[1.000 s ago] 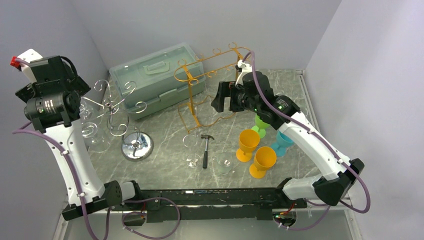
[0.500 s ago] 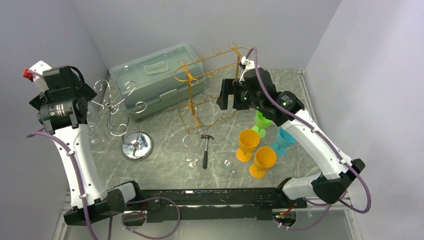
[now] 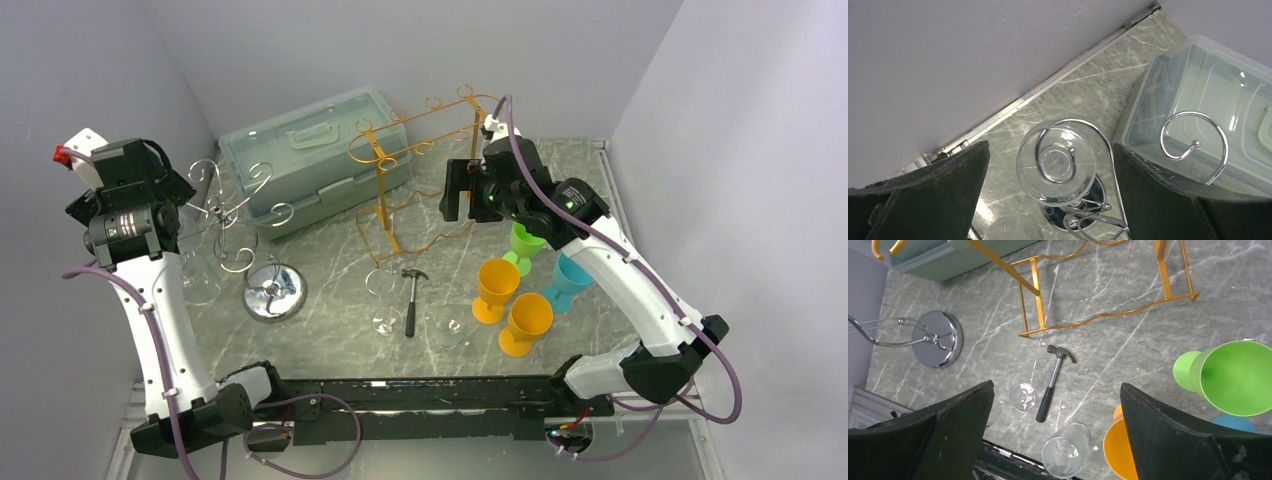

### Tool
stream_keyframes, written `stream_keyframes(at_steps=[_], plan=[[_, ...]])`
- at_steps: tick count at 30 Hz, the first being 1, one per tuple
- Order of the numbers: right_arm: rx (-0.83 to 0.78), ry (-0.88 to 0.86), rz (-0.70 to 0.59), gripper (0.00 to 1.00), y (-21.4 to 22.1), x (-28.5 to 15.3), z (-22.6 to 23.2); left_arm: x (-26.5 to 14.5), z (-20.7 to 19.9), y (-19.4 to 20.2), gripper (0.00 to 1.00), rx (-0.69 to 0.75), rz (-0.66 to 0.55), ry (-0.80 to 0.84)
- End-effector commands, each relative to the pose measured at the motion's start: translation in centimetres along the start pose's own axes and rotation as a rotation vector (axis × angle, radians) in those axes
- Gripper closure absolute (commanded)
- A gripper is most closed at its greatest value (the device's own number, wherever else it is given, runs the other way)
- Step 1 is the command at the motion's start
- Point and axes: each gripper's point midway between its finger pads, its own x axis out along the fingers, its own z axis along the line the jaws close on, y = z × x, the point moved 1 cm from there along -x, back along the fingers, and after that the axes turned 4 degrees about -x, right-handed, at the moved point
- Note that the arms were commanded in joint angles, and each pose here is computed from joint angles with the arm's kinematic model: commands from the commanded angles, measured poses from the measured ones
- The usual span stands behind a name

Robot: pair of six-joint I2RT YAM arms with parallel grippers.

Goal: Take the wine glass off the wine glass rack
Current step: Pick up the wine glass from the wine rack.

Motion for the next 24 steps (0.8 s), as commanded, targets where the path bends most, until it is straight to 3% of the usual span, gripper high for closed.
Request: stream_keyframes(at_steps=[1, 24], plan=[[0.010, 0.005, -0.045, 0.00, -1.5, -1.0, 0.6, -0.5, -0.4, -0.7, 0.03, -0.035, -0.044, 0.046], [-0.001, -0.001, -0.028, 0.00, -1.0, -0.2, 1.4, 0.2, 0.3, 0.6, 0.21, -0.028, -0.037, 0.028]])
